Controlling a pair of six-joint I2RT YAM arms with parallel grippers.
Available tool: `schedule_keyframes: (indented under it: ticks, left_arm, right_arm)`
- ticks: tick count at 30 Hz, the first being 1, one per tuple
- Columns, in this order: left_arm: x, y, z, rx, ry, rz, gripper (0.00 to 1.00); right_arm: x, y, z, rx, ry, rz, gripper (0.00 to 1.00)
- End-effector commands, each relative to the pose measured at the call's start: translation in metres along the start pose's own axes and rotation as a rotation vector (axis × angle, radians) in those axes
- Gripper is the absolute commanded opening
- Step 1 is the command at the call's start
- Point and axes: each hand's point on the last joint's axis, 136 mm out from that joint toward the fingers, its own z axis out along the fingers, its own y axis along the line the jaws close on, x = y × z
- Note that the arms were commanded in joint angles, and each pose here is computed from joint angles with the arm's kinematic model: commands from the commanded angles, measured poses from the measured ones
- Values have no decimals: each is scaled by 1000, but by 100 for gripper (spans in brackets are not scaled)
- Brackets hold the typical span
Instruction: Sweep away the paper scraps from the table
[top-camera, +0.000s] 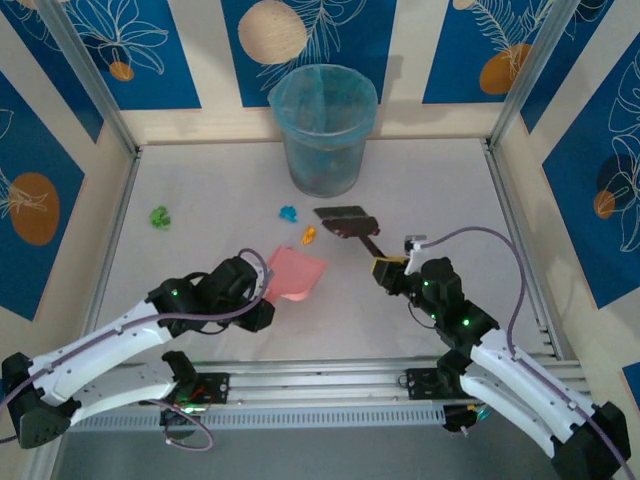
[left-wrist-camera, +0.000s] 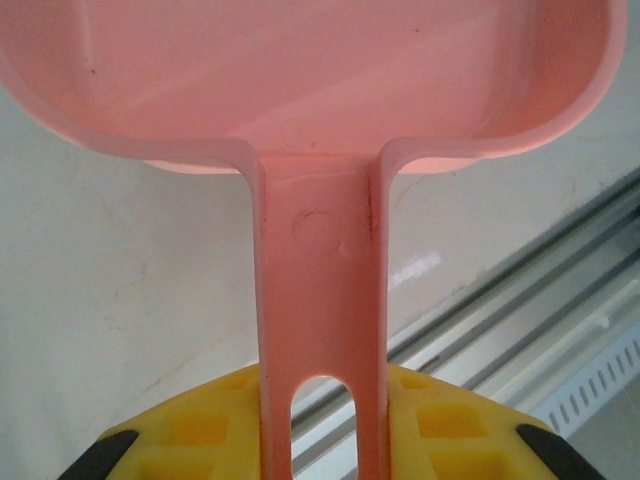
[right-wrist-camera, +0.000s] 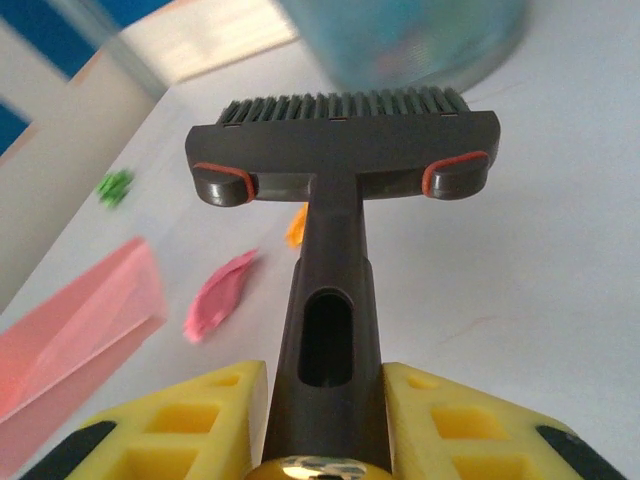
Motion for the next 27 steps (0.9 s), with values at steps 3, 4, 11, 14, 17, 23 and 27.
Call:
schedule_keyframes:
  ticks: [3, 4, 11, 14, 17, 23, 27]
  left_arm:
    - [23, 6, 2, -49, 52, -40, 0]
    - [26, 5, 2, -55, 60, -38, 0]
    - [43, 24, 12, -182, 113, -72, 0]
    - [48, 29, 17, -215, 129, -79, 0]
    - [54, 33, 21, -237, 154, -85, 0]
    - [65, 43, 31, -283, 181, -100, 0]
    - [69, 48, 33, -310, 195, -102, 0]
  right_arm:
    - [-20, 68, 1, -164, -5, -234, 0]
    - [-20, 73, 3, -158, 2, -261, 0]
    - [-4, 78, 29, -3, 131, -398, 0]
    - [-5, 73, 38, 96, 125, -464, 0]
    - [-5, 66, 43, 154, 123, -494, 0]
    - [1, 68, 49, 146, 145, -502, 0]
    - [5, 67, 53, 157, 169, -510, 0]
